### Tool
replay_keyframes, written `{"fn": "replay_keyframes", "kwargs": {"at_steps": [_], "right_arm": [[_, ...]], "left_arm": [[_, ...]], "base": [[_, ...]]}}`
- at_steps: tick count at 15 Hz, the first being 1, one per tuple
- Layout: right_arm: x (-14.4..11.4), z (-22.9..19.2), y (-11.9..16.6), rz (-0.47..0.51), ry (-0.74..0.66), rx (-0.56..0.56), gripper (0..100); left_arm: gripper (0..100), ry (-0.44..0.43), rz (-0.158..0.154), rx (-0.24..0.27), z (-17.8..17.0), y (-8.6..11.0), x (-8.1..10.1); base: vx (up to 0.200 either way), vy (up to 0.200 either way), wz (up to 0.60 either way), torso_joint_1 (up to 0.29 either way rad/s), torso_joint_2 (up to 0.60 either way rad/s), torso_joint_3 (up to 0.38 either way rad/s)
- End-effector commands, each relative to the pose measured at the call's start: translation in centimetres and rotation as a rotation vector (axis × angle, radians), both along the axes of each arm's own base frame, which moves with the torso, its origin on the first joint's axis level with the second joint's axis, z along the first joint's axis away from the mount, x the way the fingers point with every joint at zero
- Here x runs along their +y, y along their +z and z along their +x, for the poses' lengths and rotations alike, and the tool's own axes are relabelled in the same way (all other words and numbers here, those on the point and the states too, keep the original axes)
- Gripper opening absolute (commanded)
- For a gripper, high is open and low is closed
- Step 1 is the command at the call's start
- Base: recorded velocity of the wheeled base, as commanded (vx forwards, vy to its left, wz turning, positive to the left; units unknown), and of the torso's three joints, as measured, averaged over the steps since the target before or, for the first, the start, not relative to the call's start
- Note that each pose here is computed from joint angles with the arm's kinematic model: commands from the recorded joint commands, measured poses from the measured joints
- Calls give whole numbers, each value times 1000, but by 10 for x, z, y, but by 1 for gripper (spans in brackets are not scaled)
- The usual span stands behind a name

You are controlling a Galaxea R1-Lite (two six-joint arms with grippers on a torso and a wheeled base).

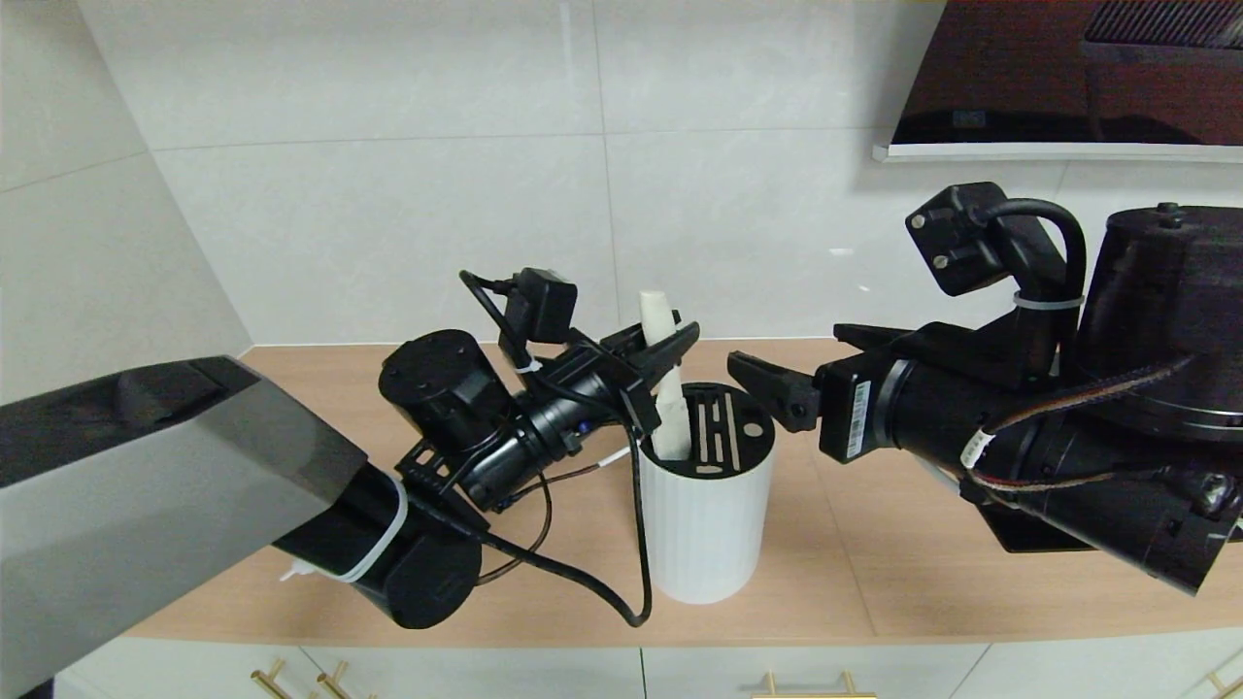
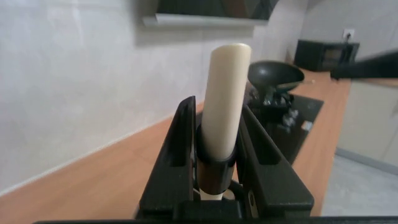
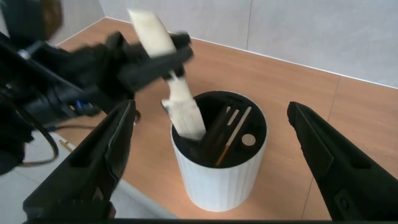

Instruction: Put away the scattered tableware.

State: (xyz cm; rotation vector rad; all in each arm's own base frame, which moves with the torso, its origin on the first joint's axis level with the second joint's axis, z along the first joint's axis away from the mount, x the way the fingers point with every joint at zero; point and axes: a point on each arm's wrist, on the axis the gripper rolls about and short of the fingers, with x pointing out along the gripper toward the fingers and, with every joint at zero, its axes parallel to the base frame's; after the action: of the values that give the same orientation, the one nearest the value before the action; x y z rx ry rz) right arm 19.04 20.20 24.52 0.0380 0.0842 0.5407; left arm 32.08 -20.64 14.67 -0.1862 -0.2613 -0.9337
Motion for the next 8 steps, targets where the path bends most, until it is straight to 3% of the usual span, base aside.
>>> {"fn": "replay_keyframes", "kwargs": {"at_steps": [1,8], "right_arm": [[1,0,-1,-1,1,1,100],[1,1,-1,-4,1,3,100]], "left_arm": [[0,-5,17,27,3,-13,-4],[0,-15,29,42,2,-20,-9]], "base": [[0,0,0,0,0,0],[0,0,0,0,0,0]]}}
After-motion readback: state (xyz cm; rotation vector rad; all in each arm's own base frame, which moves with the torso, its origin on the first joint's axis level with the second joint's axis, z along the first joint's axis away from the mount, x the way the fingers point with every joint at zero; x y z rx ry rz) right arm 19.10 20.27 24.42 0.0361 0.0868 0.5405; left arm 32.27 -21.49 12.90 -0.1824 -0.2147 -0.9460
